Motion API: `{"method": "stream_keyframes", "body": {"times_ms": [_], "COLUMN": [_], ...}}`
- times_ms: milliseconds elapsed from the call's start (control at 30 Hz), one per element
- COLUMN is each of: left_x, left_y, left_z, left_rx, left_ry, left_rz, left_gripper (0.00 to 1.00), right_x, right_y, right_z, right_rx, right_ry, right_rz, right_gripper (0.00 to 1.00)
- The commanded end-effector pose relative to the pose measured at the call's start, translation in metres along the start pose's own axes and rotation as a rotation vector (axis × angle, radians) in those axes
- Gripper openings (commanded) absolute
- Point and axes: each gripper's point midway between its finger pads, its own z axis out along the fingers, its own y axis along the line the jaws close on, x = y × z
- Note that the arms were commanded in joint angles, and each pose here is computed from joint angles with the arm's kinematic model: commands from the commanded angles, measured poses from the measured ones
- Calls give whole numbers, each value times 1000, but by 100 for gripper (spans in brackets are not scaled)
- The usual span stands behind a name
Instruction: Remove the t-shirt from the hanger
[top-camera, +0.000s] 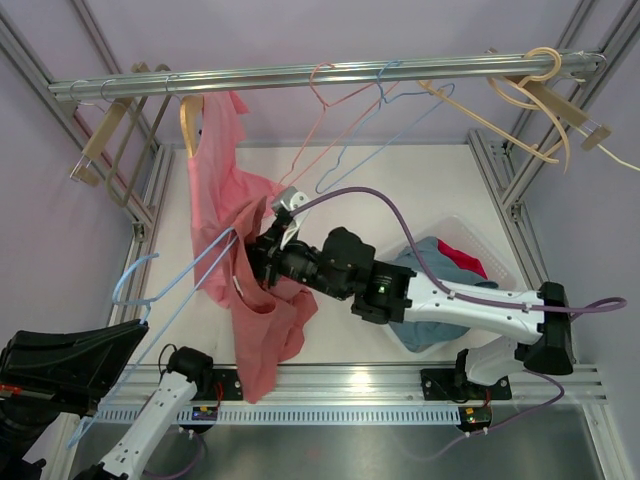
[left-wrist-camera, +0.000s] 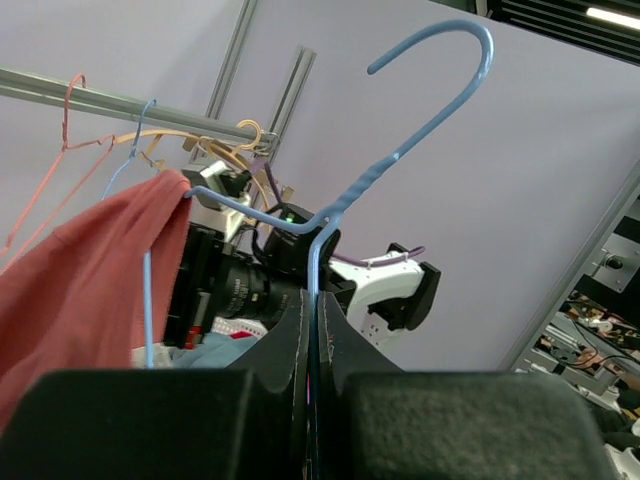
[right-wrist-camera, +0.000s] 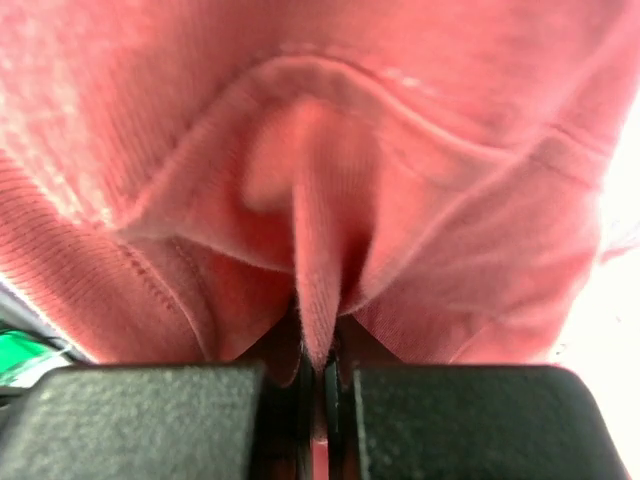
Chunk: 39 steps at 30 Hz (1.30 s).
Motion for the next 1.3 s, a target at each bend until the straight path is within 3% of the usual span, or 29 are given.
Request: {"method": "stream_keyframes", "body": {"times_ms": [0, 133, 400, 633, 933, 1033, 1200, 1267], "left_x": [-27, -34, -41, -72, -51, -49, -41, -40], "left_y": [-16, 1, -17, -38, -2, 5, 18, 22], "left_z": [-2, 5, -5, -34, -7, -1, 8, 9], "left_rx": [67, -20, 23, 0, -68, -80, -107, -118], "left_ry": [-114, -129, -144, -272, -186, -169, -141, -139], "left_rz": [110, 154, 177, 261, 232, 231, 218, 216], "left_gripper": [0, 0, 0, 0, 0, 0, 0, 0], "right_x": [-55, -64, -128, -224, -351, -374, -365, -337], "right_y": [44, 55, -22, -21, -42, -49, -73, -91], "right_z": [-35, -57, -116, -171, -246, -262, -270, -257], "right_rx": [-121, -27, 383, 365, 580, 653, 807, 880], "right_ry": [-127, -90, -121, -300, -491, -516, -468, -409], "right_rz": [59, -9, -109, -108, -210, -262, -336, -380], "right_gripper": [0, 0, 0, 0, 0, 0, 0, 0]}}
